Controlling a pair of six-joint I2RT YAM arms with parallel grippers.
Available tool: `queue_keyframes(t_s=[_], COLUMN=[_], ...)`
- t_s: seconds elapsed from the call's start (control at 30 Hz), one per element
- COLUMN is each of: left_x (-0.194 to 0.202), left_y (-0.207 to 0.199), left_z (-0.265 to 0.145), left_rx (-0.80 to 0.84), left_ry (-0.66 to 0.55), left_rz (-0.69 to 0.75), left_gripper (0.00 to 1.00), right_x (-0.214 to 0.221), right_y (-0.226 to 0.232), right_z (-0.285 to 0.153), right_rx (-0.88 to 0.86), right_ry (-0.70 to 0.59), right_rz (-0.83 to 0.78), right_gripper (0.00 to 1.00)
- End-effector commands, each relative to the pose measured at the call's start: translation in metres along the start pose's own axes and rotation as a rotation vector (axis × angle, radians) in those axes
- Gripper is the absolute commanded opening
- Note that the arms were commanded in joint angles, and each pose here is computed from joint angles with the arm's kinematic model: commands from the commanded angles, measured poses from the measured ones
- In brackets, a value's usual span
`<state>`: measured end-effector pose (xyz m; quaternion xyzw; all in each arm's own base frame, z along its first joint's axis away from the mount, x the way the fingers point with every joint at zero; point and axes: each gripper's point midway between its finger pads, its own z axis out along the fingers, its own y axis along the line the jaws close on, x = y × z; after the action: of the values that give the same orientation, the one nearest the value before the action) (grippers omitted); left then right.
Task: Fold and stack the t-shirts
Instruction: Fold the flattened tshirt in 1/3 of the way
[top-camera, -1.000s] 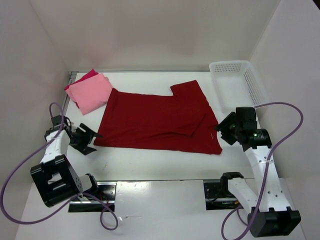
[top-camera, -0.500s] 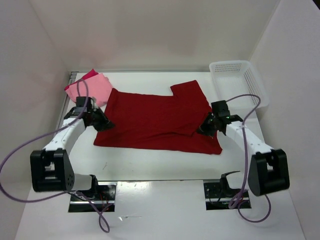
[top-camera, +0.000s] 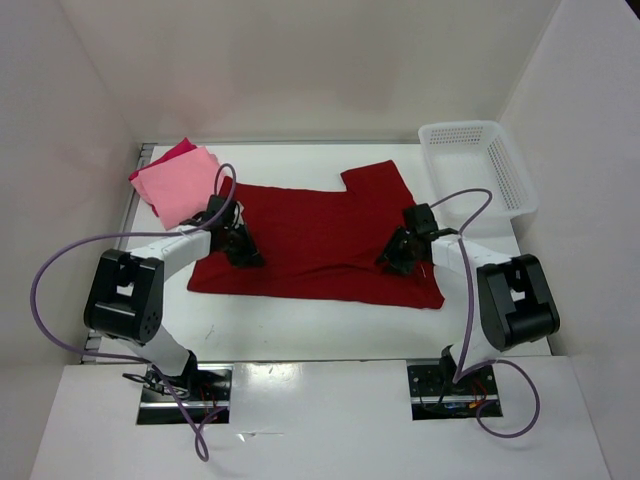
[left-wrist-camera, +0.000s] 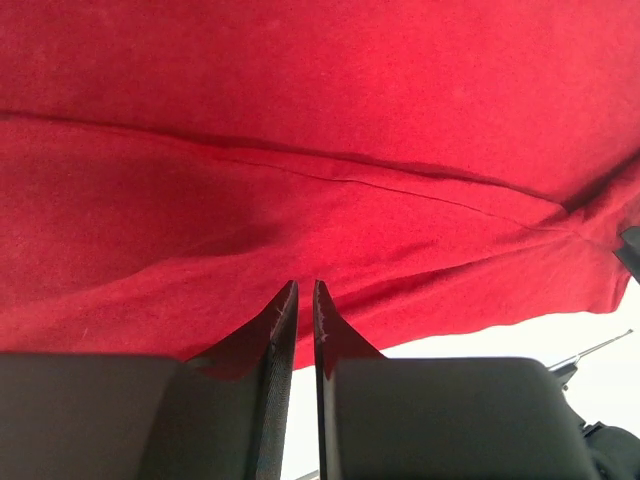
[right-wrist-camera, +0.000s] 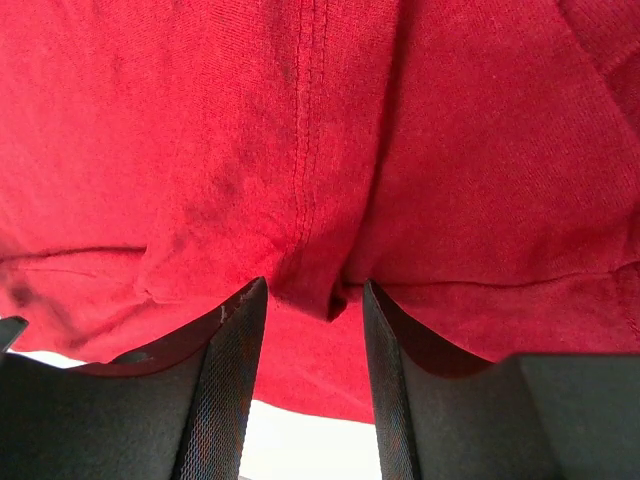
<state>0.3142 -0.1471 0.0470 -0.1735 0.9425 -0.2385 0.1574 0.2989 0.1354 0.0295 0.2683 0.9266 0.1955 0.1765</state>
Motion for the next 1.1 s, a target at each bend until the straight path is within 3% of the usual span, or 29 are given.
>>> queue_keyframes(t_s=[0.0, 0.13, 0.4, 0.63, 0.73, 0.77, 0.9, 1.07], left_x=[-0.002, 0.001, 0.005, 0.008, 0.01, 0.01, 0.007, 0.011], left_y=[0.0, -0.002, 0.0, 0.002, 0.0, -0.001, -0.007, -0.02], left_z=[-0.004, -0.011, -0.007, -0.006, -0.005, -0.007, -0.017, -0.025], left_rx=[0.003, 0.021, 0.021, 0.015, 0.017, 0.016, 0.019, 0.012], left_ry=[-0.029, -0.036, -0.021, -0.015, -0.01, -0.007, -0.033, -0.069], left_rz=[-0.002, 0.003, -0.01, -0.013, -0.014, -0.015, 0.001, 0.056], left_gripper=[0.17, 0.18, 0.18, 0.18, 0.18, 0.18, 0.21, 0.23], right_x=[-0.006, 0.012, 0.01, -0.034, -0.044, -0.046, -0.054, -0.042], right_y=[0.002, 0.003, 0.037, 0.101, 0.118, 0.119, 0.146, 0.152], right_z=[0.006, 0.009, 0.016, 0.009, 0.028, 0.036, 0.025, -0.012], right_rx=[0.003, 0.008, -0.069, -0.172, -0.163, -0.154, -0.201, -0.264], right_ry=[-0.056, -0.022, 0.014, -0.044, -0.03, -0.023, -0.063, -0.105], right_rz=[-0.008, -0.03, -0.047, -0.073, -0.079, -0.077, -0.093, -0.108], right_gripper=[0.49, 0.48, 0.14, 0.14, 0.14, 0.15, 0.51, 0.62])
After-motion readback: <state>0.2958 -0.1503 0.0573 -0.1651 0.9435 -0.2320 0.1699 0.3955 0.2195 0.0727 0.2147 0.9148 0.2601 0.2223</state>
